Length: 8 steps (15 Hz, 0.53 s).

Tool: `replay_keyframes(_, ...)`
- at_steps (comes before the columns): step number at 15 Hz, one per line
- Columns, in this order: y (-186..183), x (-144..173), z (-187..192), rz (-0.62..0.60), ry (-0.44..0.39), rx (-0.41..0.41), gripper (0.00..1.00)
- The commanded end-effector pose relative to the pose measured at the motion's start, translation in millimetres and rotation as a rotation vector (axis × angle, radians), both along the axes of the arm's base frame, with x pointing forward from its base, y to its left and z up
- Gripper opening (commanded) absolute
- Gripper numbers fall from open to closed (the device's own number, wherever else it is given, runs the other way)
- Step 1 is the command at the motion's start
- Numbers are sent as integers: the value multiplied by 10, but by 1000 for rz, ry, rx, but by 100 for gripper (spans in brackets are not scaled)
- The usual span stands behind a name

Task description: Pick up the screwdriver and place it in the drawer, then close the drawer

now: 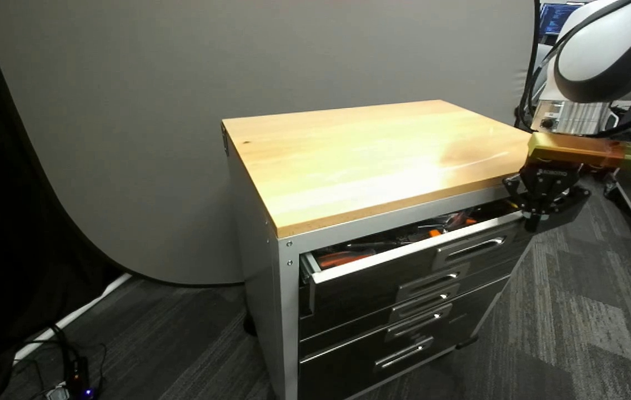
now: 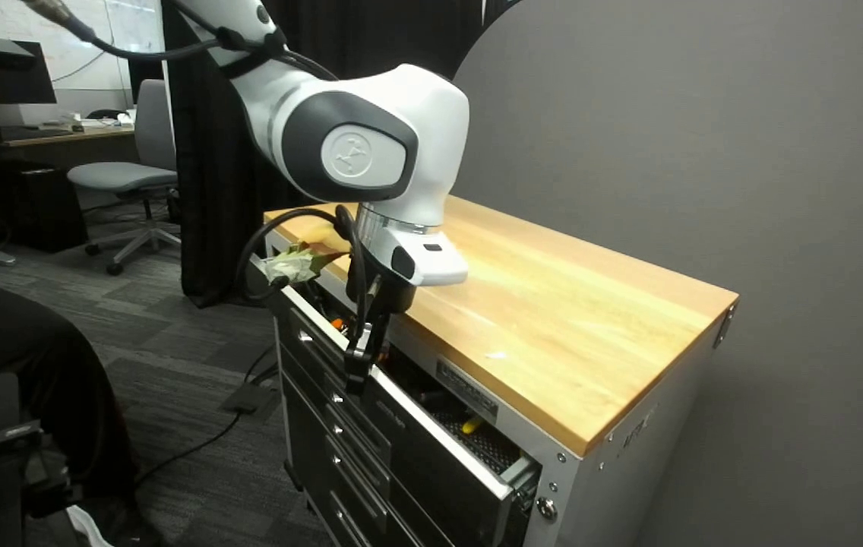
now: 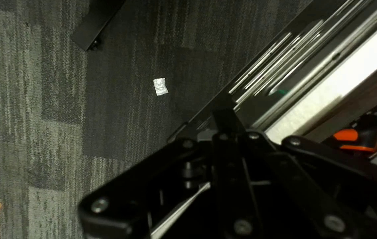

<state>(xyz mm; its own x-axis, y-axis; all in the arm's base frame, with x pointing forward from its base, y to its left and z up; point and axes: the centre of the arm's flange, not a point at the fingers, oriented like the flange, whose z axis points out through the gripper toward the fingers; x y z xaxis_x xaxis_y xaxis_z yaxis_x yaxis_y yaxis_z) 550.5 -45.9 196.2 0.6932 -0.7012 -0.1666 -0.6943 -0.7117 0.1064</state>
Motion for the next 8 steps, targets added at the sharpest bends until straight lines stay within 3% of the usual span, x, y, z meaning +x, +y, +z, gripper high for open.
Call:
replay_keyframes(1, 247, 302, -3, 8, -80, 19, 2)
replay_keyframes(8, 496, 272, 17, 71, -102, 52, 2)
